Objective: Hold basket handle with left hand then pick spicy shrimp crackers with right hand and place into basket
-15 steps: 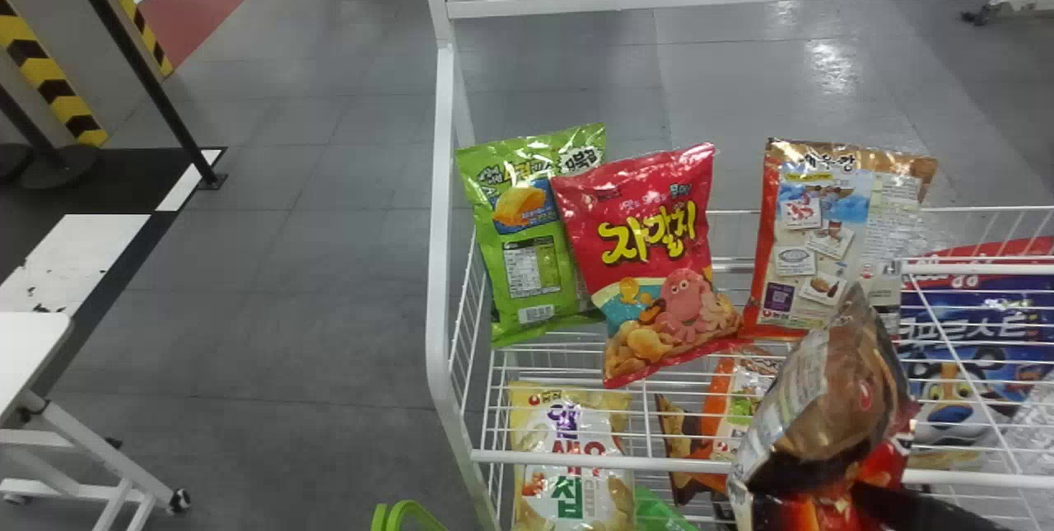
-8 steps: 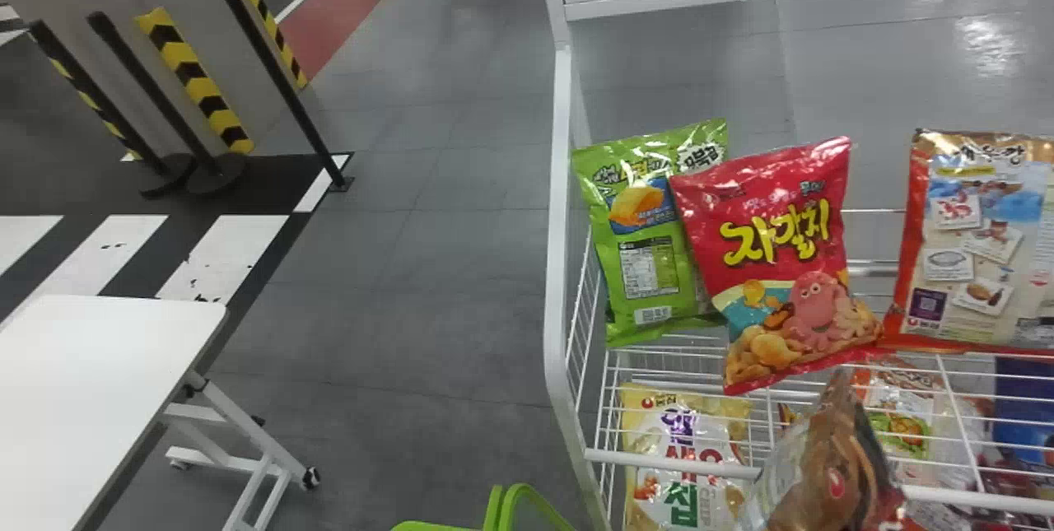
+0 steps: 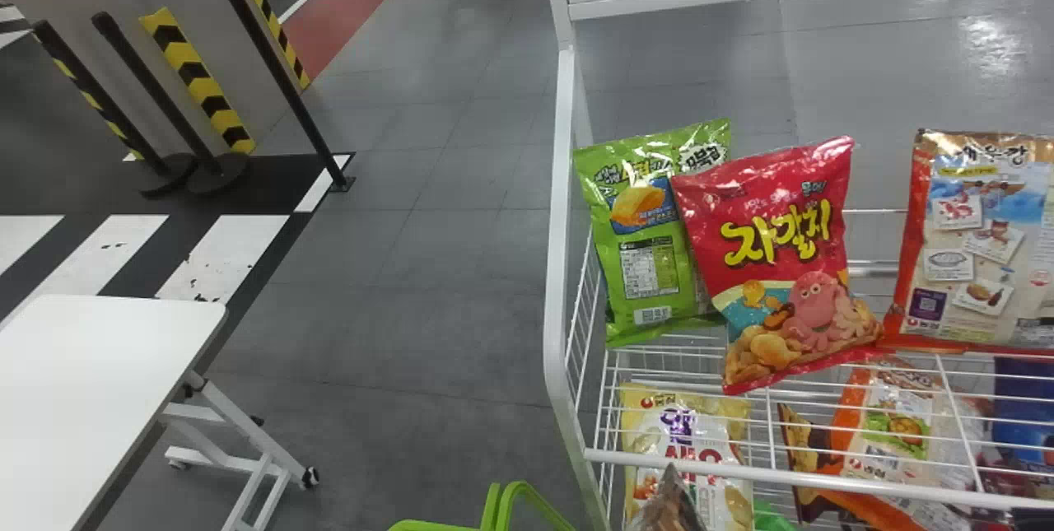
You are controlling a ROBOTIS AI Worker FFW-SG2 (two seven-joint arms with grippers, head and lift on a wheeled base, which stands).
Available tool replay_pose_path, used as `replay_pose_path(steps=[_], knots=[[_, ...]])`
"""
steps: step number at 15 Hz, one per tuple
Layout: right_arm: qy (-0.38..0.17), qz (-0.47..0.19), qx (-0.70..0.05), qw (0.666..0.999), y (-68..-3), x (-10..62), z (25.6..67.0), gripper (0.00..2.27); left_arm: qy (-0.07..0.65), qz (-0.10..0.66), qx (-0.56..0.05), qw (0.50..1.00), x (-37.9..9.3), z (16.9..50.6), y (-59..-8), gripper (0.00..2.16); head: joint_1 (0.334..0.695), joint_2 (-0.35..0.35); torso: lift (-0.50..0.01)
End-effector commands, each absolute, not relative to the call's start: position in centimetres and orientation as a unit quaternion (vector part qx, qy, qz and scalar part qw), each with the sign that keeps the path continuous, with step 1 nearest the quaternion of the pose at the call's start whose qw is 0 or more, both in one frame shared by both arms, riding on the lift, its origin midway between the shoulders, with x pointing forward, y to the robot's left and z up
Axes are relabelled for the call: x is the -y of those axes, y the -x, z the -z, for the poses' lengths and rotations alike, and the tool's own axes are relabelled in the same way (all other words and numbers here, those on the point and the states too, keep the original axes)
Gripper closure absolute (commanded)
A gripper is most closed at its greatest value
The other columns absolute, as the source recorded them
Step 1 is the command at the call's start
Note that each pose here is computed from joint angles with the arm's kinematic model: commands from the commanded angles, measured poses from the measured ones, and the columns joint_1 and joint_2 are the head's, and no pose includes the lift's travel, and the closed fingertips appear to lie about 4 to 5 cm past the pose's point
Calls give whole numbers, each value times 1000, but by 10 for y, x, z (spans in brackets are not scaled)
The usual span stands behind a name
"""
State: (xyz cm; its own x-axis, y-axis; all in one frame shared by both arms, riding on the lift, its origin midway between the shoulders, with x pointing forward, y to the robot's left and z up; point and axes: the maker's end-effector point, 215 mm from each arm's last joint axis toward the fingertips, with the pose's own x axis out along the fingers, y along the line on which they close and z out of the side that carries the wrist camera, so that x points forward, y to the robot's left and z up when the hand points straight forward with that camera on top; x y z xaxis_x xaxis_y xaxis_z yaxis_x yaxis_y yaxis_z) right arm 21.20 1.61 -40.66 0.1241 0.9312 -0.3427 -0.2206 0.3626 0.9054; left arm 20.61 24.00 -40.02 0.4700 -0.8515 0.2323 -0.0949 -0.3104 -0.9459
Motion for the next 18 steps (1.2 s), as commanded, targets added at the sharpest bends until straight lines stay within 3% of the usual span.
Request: replay_pose_path(steps=[1, 5, 6, 7, 8, 9, 15, 18], knots=[[-364, -444, -515, 636, -204, -29, 418, 2246, 712, 395, -328, 479, -241, 396, -207, 2148, 695, 350, -10], [-392, -456, -549, 579, -180, -52, 438, 2216, 712, 396, -328, 479, -241, 396, -207, 2148, 695, 350, -10], [-395, -458, -553, 573, -177, -55, 440, 1983, 712, 395, -328, 478, -241, 396, -206, 2148, 695, 350, -10], [-397, -461, -551, 572, -177, -55, 439, 1241, 712, 395, -328, 478, -241, 396, -206, 2148, 695, 350, -10], [-397, -464, -548, 572, -177, -55, 436, 140, 712, 395, -328, 478, -241, 396, -206, 2148, 695, 350, -10], [-396, -465, -547, 573, -178, -55, 435, -1, 712, 395, -328, 478, -241, 396, -206, 2148, 695, 350, -10], [-398, -466, -541, 576, -180, -53, 431, 60, 713, 395, -327, 479, -241, 397, -206, 2148, 695, 350, -10], [-389, -454, -525, 606, -187, -34, 423, 63, 714, 394, -327, 478, -241, 397, -206, 2148, 695, 350, -10]])
